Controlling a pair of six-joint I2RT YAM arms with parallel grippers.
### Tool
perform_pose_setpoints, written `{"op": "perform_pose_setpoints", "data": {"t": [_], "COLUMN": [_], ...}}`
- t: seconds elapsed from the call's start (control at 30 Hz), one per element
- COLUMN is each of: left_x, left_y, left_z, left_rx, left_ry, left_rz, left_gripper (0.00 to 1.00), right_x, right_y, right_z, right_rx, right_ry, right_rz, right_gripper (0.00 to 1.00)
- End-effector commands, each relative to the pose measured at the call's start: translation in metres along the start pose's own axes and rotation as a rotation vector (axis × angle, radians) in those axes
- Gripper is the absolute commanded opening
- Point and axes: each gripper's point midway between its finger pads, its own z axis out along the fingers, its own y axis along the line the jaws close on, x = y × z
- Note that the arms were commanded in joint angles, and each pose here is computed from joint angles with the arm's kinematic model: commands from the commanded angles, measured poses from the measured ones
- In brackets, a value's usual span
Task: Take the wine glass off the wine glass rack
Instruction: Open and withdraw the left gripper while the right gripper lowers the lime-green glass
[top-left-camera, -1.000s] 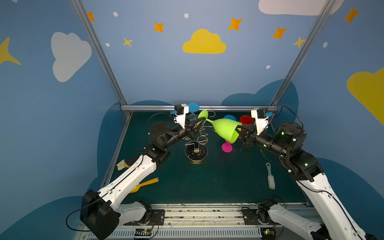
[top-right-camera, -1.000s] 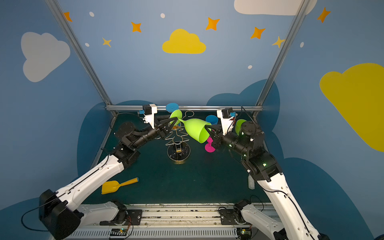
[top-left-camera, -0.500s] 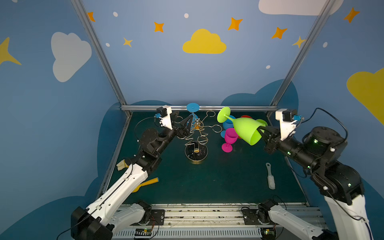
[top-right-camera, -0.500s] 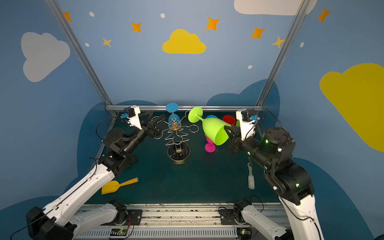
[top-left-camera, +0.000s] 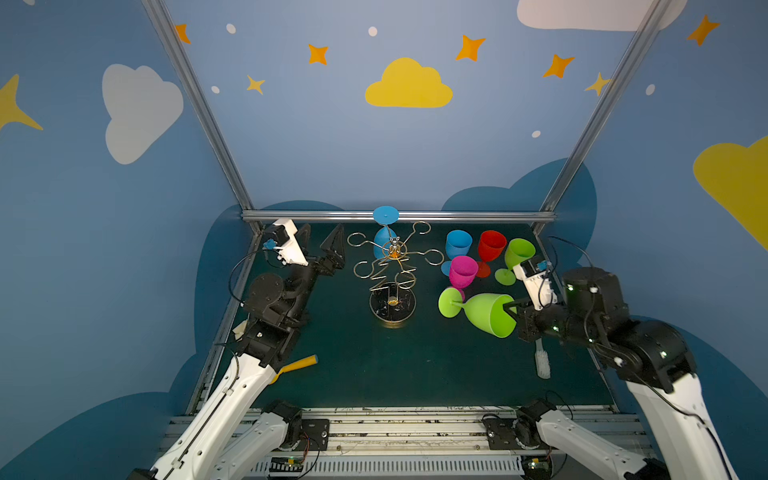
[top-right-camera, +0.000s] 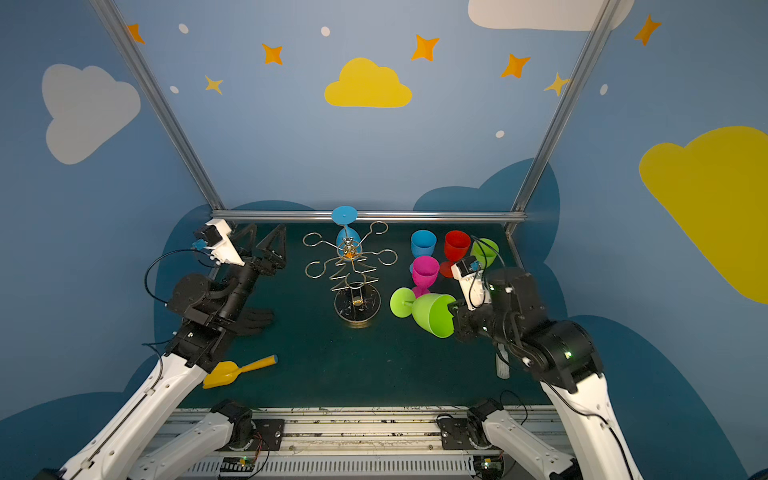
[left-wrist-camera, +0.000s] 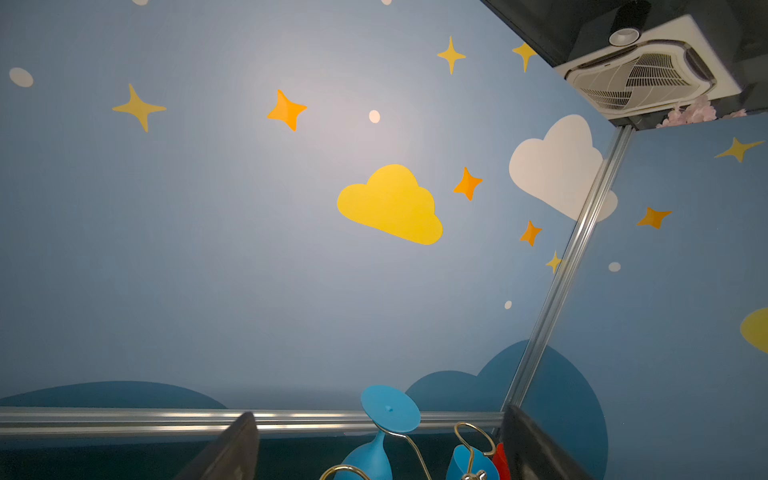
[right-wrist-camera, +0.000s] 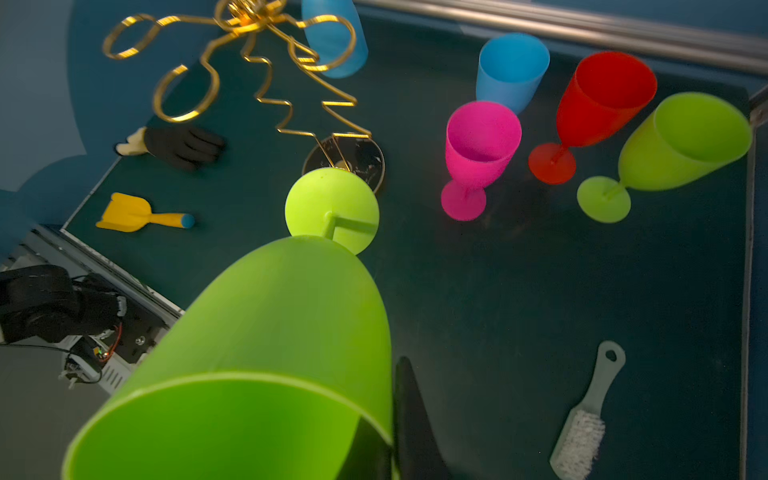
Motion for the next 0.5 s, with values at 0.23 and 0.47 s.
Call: {"op": "perform_pose_setpoints", "data": {"t": [0.23, 0.47], "left_x": [-0.011, -0.013], "left_y": [0.019, 0.029], "left_z": [-0.020, -0.026], "left_rx": [-0.081, -0.111], "left_ry": [-0.033, -0.043], "left_rz": [0.022, 0.050], "left_gripper": [0.90, 0.91], "right_x": [0.025, 0.026], "right_y": [-0.061, -0.102], "right_z": [0.055, 0.091], "right_rx": [0.288, 0.341], "right_ry": [0.279, 0.320], "right_rz": [0.107, 0.210], "right_gripper": [0.00, 0.00]}}
